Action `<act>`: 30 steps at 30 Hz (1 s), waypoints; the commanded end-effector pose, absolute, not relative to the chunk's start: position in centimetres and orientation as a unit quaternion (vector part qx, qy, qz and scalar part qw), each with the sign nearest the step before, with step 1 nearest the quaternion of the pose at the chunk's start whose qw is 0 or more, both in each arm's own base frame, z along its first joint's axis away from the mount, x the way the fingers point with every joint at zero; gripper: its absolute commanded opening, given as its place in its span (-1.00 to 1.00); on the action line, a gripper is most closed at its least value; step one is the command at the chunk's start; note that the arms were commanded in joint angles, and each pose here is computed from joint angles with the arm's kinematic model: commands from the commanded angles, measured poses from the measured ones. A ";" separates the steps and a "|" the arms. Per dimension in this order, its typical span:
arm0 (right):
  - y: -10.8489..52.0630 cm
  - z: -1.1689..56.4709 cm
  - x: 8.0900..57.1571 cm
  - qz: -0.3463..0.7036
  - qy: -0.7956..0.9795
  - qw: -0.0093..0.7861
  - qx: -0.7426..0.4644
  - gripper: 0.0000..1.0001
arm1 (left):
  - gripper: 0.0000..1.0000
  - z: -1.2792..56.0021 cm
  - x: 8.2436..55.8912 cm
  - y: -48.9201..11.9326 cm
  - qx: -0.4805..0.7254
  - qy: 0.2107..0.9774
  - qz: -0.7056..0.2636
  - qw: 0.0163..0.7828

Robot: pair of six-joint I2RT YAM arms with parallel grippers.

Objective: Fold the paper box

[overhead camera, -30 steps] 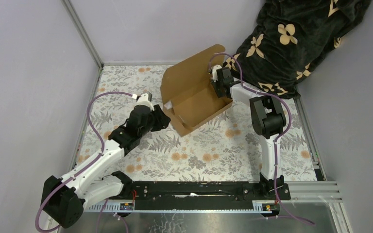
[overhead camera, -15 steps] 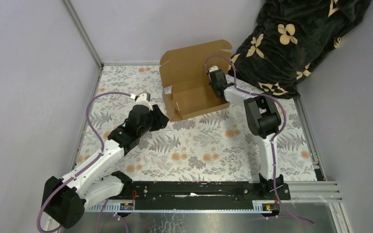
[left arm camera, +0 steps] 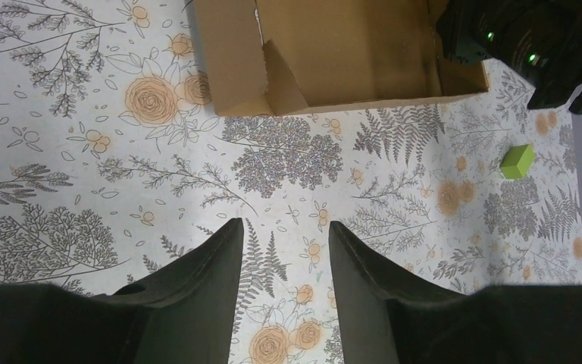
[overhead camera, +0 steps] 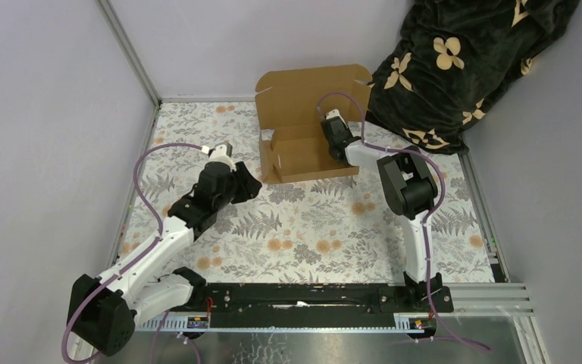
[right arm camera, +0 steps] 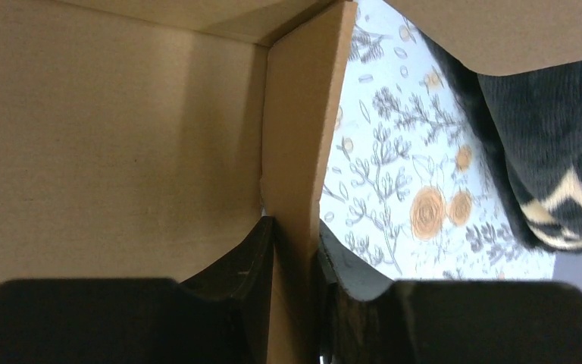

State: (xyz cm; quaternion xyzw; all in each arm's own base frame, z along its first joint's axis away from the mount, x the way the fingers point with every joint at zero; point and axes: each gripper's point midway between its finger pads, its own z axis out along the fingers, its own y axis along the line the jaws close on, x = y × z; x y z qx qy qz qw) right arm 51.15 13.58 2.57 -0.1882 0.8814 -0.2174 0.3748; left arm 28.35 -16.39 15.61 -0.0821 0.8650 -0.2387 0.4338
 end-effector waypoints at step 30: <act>17.2 6.2 51.5 -0.097 0.896 0.428 -0.071 0.31 | 0.05 16.5 28.9 -17.2 -0.067 0.849 -0.266 0.453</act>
